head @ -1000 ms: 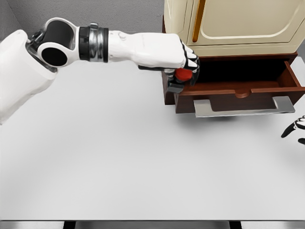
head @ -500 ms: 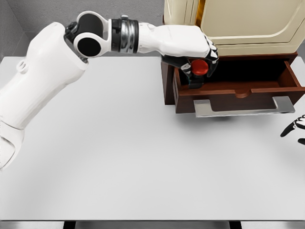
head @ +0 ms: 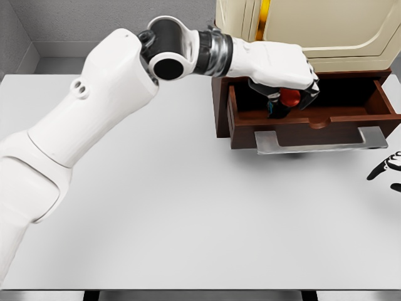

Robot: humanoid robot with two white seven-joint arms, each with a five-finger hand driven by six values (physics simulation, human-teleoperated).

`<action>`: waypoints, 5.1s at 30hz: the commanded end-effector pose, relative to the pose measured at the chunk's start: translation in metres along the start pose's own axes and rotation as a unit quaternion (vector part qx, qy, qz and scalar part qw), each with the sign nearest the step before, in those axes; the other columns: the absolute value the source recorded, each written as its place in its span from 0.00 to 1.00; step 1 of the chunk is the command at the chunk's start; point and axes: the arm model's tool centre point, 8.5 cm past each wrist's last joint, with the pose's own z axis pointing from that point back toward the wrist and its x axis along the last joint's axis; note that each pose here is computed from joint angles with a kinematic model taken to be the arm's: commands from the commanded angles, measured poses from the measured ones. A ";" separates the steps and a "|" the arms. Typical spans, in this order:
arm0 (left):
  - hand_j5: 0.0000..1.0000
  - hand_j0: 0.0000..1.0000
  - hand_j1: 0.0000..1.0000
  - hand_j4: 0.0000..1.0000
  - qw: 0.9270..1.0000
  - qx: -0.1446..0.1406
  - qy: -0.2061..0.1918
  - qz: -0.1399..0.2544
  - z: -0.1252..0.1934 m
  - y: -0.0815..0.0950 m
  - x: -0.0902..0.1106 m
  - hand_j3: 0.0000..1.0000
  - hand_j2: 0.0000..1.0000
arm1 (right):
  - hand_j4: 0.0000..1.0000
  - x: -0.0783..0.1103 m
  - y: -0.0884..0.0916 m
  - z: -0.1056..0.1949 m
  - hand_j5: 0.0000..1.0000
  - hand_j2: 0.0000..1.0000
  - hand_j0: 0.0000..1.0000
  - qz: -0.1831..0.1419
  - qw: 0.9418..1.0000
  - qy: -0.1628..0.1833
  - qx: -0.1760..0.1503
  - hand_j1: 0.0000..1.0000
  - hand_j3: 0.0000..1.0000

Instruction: Put the switch into the drawer with left arm, and close the drawer with right arm

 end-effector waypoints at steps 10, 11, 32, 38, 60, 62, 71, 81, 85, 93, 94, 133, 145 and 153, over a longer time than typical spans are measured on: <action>0.81 0.81 0.81 0.81 1.000 0.000 0.002 0.001 -0.001 0.000 0.000 0.81 0.81 | 0.61 0.001 0.000 -0.001 0.61 0.61 0.61 -0.003 1.000 -0.002 0.000 0.61 0.61; 0.83 0.83 0.83 0.83 1.000 0.000 0.002 0.001 -0.001 0.000 0.000 0.83 0.83 | 0.61 0.000 0.001 -0.001 0.61 0.61 0.61 -0.004 1.000 -0.001 0.000 0.61 0.61; 0.98 0.98 0.98 0.98 0.849 0.100 -0.133 0.501 0.171 0.027 0.048 0.98 0.98 | 0.64 0.001 0.001 -0.004 0.64 0.64 0.64 -0.004 1.000 -0.006 0.002 0.64 0.64; 0.98 0.98 0.98 0.98 0.803 -0.028 -0.025 0.595 0.138 0.011 0.049 0.98 0.98 | 0.63 0.001 0.001 -0.005 0.63 0.63 0.63 -0.003 1.000 -0.006 0.001 0.63 0.63; 1.00 1.00 1.00 1.00 0.746 0.013 0.036 0.665 0.104 -0.014 0.013 1.00 1.00 | 0.62 0.001 -0.009 -0.004 0.62 0.62 0.62 0.006 1.000 -0.006 -0.011 0.62 0.62; 1.00 1.00 1.00 1.00 0.743 0.012 0.039 0.669 0.104 -0.019 0.012 1.00 1.00 | 0.62 0.001 -0.009 -0.004 0.62 0.62 0.62 0.006 1.000 -0.006 -0.011 0.62 0.62; 1.00 1.00 1.00 1.00 0.738 0.006 0.040 0.674 0.094 -0.029 0.012 1.00 1.00 | 0.62 0.001 -0.010 -0.004 0.62 0.62 0.62 0.007 1.000 -0.006 -0.012 0.62 0.62; 1.00 1.00 1.00 1.00 0.725 0.005 0.050 0.686 0.074 -0.042 0.000 1.00 1.00 | 0.62 0.002 -0.009 -0.004 0.62 0.62 0.62 0.006 1.000 -0.007 -0.011 0.62 0.62; 1.00 1.00 1.00 1.00 0.724 0.003 0.047 0.688 0.074 -0.042 0.001 1.00 1.00 | 0.62 0.002 -0.009 -0.004 0.62 0.62 0.62 0.006 1.000 -0.007 -0.011 0.62 0.62; 1.00 1.00 1.00 1.00 0.705 0.008 0.076 0.706 0.076 -0.053 -0.016 1.00 1.00 | 0.62 0.002 -0.008 -0.005 0.62 0.62 0.62 0.005 1.000 -0.008 -0.010 0.62 0.62; 1.00 1.00 1.00 1.00 0.703 0.006 0.076 0.707 0.073 -0.054 -0.016 1.00 1.00 | 0.62 0.002 -0.008 -0.005 0.62 0.62 0.62 0.005 1.000 -0.008 -0.010 0.62 0.62; 1.00 1.00 1.00 1.00 0.692 -0.032 0.032 0.720 0.002 -0.027 0.007 1.00 1.00 | 0.60 0.003 -0.001 -0.009 0.60 0.60 0.60 -0.002 1.000 -0.013 -0.001 0.60 0.60; 1.00 1.00 1.00 1.00 0.702 -0.057 -0.055 0.708 0.077 0.015 0.033 1.00 1.00 | 0.54 0.005 -0.003 -0.017 0.54 0.54 0.54 0.003 1.000 -0.024 0.007 0.54 0.54; 1.00 1.00 1.00 1.00 0.708 0.043 0.021 0.705 0.243 0.020 0.027 1.00 1.00 | 0.59 0.005 -0.012 -0.018 0.59 0.59 0.59 0.015 1.000 -0.024 0.009 0.59 0.59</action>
